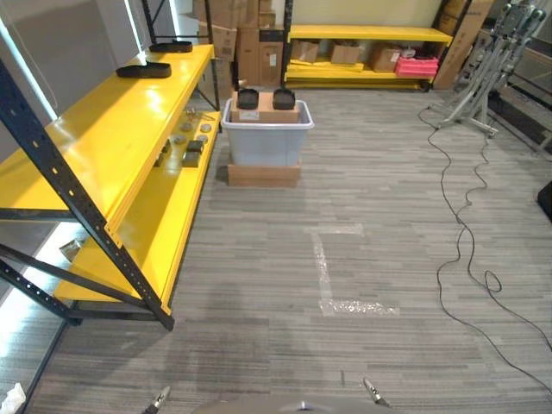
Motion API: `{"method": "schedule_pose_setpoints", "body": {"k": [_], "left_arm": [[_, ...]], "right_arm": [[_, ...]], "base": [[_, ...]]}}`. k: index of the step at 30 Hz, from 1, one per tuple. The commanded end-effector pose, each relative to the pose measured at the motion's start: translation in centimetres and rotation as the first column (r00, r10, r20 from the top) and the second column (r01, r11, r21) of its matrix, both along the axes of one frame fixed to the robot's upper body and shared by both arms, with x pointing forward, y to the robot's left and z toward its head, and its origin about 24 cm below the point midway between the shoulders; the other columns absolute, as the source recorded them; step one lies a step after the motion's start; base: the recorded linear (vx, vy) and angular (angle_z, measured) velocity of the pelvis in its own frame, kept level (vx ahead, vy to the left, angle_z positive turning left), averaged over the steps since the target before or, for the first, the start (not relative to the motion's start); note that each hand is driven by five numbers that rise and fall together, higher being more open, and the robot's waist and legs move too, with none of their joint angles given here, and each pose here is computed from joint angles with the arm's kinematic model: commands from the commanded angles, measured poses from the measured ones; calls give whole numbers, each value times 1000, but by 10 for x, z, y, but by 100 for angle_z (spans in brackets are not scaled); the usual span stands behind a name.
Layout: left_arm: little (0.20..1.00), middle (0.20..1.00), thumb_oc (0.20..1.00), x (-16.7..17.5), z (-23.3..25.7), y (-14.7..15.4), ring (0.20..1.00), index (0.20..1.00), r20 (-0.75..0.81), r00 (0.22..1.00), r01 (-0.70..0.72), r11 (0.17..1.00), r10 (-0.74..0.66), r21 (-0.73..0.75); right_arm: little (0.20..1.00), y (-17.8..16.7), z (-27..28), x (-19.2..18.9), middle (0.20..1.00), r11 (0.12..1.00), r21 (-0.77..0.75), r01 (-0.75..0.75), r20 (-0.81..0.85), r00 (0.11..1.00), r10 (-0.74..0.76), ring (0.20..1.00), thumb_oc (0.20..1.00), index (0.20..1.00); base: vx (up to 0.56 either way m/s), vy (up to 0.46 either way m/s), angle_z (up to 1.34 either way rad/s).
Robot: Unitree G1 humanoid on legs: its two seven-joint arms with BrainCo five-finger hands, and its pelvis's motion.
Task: Move parts from the plastic box to the shelf.
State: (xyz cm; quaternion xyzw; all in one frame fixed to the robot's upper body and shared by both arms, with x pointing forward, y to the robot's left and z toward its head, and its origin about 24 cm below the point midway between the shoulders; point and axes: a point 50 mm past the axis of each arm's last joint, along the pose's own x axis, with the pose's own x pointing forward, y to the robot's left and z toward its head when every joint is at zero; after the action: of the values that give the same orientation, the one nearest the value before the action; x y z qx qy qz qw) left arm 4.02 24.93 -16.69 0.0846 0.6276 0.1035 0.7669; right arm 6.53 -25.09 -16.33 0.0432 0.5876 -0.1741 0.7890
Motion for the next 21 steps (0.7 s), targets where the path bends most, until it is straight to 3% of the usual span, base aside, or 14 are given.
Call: {"method": "schedule_pose_setpoints", "body": {"k": [1,13,16,21], "left_arm": [[1000,1000,1000,25,3,1,1000,1000,65,998,-5,1000,6,-4],[1000,1000,1000,34,2,-8,1000,1000,82,996,-20,999,24,-47],[1000,1000,1000,50,4,-17,1000,1000,98,977,193,981,-191,-5],[1000,1000,1000,56,5,-17,1000,1000,105,959,262,965,-263,25]], "right_arm": [[1000,-23,11,25,1000,998,-59,28,60,998,-25,1000,1000,1000],[1000,-18,11,30,1000,999,-42,-19,39,999,20,1000,1000,1000],[1000,-14,11,37,1000,997,-38,-64,53,996,66,1000,1000,1000],[1000,-10,10,39,1000,994,-40,-104,58,993,106,1000,1000,1000]], "base": [[0,0,0],[-4,-21,1],[0,0,0],[0,0,0]]}}
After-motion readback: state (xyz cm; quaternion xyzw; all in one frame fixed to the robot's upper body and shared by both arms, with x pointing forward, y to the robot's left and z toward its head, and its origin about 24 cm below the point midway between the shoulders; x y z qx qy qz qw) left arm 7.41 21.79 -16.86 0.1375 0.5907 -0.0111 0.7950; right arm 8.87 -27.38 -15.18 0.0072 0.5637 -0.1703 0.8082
